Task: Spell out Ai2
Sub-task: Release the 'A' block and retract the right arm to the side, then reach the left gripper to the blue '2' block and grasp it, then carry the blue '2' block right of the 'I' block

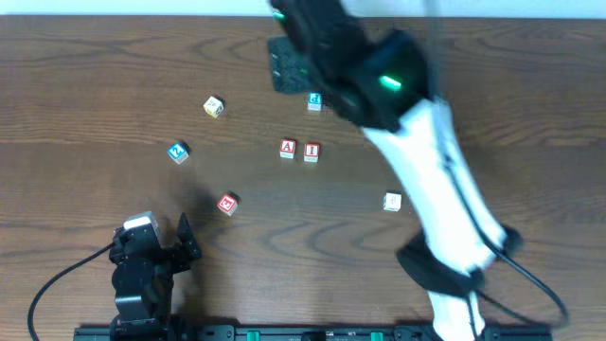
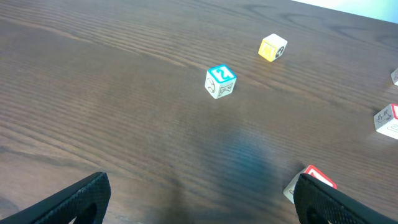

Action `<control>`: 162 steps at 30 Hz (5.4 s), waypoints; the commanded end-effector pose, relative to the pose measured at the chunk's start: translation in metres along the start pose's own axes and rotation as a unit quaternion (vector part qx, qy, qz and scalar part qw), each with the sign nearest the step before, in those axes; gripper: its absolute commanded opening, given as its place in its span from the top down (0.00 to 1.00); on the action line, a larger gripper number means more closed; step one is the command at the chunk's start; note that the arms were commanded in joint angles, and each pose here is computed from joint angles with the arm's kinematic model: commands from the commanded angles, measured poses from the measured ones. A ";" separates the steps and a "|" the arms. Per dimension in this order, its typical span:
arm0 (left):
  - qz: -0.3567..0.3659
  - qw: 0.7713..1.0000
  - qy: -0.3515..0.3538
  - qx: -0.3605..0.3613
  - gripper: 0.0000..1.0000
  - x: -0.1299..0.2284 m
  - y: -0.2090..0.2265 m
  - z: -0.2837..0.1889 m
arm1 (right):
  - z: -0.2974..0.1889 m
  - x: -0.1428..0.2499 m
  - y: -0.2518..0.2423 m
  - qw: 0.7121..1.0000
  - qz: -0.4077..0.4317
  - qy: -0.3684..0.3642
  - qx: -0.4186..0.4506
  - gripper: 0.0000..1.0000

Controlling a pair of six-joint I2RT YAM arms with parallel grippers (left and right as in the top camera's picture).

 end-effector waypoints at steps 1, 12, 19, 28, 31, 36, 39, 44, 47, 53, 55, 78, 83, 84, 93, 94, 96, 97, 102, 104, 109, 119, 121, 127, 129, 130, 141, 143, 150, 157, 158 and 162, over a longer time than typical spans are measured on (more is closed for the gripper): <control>0.006 1.000 0.004 -0.001 0.05 0.005 0.001 0.002 | -0.060 0.008 -0.012 1.000 -0.020 -0.012 -0.019 0.25; 0.006 1.000 -0.001 -0.004 0.05 0.003 0.002 0.002 | -0.131 0.040 -0.045 0.998 -0.056 -0.011 -0.022 0.25; -0.078 0.994 0.012 0.069 0.05 0.003 -0.021 0.001 | -0.136 0.093 -0.070 0.994 -0.094 0.052 0.012 0.22; -0.121 0.967 0.035 0.222 0.05 -0.003 -0.068 -0.014 | -0.187 0.186 -0.130 0.995 -0.096 0.004 0.027 0.01; -0.102 0.966 0.035 0.237 0.04 -0.012 -0.074 -0.023 | -0.186 0.211 -0.124 0.997 -0.066 0.022 -0.013 0.01; -0.039 0.989 0.022 0.141 0.04 -0.059 -0.057 -0.043 | -0.180 0.224 -0.116 0.996 -0.056 0.053 -0.038 0.01; -0.021 0.998 0.040 0.043 0.04 -0.097 -0.038 -0.052 | -0.176 0.221 -0.104 0.995 -0.052 0.062 -0.066 0.01; -0.002 0.992 0.121 -0.035 0.05 -0.137 -0.033 -0.046 | -0.176 0.211 -0.090 0.993 -0.044 0.043 -0.105 0.01; 0.048 0.981 0.184 -0.043 0.05 -0.146 -0.037 -0.029 | -0.177 0.208 -0.086 0.991 -0.043 0.036 -0.118 0.01; -0.023 0.942 0.319 -0.097 0.05 -0.133 -0.041 0.026 | -0.176 0.201 -0.083 0.991 -0.040 0.022 -0.122 0.01; -0.058 0.932 0.344 -0.098 0.05 -0.123 -0.046 0.051 | -0.176 0.198 -0.082 0.991 -0.039 0.015 -0.123 0.01; -0.214 0.881 0.347 -0.238 0.04 -0.050 -0.022 0.185 | -0.172 0.182 -0.089 0.995 0.037 -0.009 -0.093 0.01; -0.262 0.863 0.342 -0.264 0.05 -0.042 -0.021 0.186 | -0.168 0.178 -0.098 0.998 0.037 -0.016 -0.058 0.01; -0.270 0.860 0.340 -0.267 0.05 -0.042 -0.021 0.186 | -0.166 0.177 -0.100 0.998 0.037 -0.018 -0.050 0.01; -0.329 0.843 0.338 -0.259 0.03 -0.030 -0.029 0.204 | -0.151 0.160 -0.101 0.999 0.024 -0.033 -0.016 0.01; -0.334 0.840 0.340 -0.259 0.02 -0.028 -0.030 0.205 | -0.149 0.158 -0.100 0.999 0.020 -0.032 -0.016 0.01; -0.338 0.837 0.341 -0.262 0.00 -0.024 -0.029 0.208 | -0.145 0.156 -0.098 0.999 0.019 -0.031 -0.015 0.01; -0.339 0.837 0.341 -0.262 0.00 -0.023 -0.029 0.210 | -0.144 0.155 -0.097 0.999 0.019 -0.030 -0.015 0.01; -0.351 0.826 0.364 -0.247 0.08 -0.007 -0.035 0.219 | -0.139 0.151 -0.094 0.999 0.019 -0.029 -0.015 0.01; -0.351 0.825 0.366 -0.249 0.11 -0.003 -0.034 0.221 | -0.139 0.150 -0.094 0.999 0.020 -0.033 -0.016 0.01; -0.353 0.829 0.359 -0.244 0.20 -0.005 -0.035 0.225 | -0.139 0.147 -0.093 0.999 0.022 -0.038 -0.018 0.01; -0.352 0.828 0.358 -0.248 0.42 -0.004 -0.034 0.226 | -0.139 0.147 -0.093 0.999 0.021 -0.038 -0.018 0.01; -0.352 0.828 0.357 -0.249 0.42 -0.004 -0.033 0.226 | -0.139 0.147 -0.093 0.999 0.021 -0.038 -0.018 0.01; -0.351 0.827 0.359 -0.252 0.47 -0.003 -0.033 0.225 | -0.139 0.148 -0.093 0.999 0.021 -0.037 -0.018 0.01; -0.350 0.826 0.361 -0.253 0.47 -0.003 -0.032 0.224 | -0.139 0.148 -0.093 0.999 0.021 -0.036 -0.017 0.01; -0.350 0.826 0.362 -0.254 0.47 -0.002 -0.032 0.223 | -0.139 0.148 -0.093 0.999 0.021 -0.036 -0.017 0.01; -0.338 0.829 0.361 -0.261 0.62 -0.002 -0.029 0.222 | -0.139 0.148 -0.095 0.999 0.021 -0.037 -0.011 0.01; -0.332 0.832 0.361 -0.261 0.65 -0.002 -0.028 0.222 | -0.139 0.148 -0.096 0.999 0.019 -0.037 -0.010 0.01; -0.317 0.837 0.360 -0.264 0.77 -0.003 -0.025 0.221 | -0.135 0.147 -0.095 0.999 0.011 -0.033 -0.006 0.01; -0.300 0.844 0.361 -0.258 0.92 -0.007 -0.025 0.220 | -0.131 0.145 -0.092 0.999 0.006 -0.032 -0.005 0.01; -0.297 0.845 0.363 -0.256 0.94 -0.009 -0.026 0.220 | -0.130 0.143 -0.092 0.999 0.006 -0.035 -0.007 0.01; -0.257 0.859 0.363 -0.253 0.94 -0.023 -0.030 0.218 | -0.133 0.133 -0.090 0.998 -0.002 -0.059 -0.011 0.01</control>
Point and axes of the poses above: each gripper's point midway between its finger pads, its own z axis out along the fingers, its own y axis along the line the jaws close on, x = y × z, the point moved 2 cm from there along -z, back along the fingers, and after that the axes turned 5 degrees about -z, right-handed, at the moved point
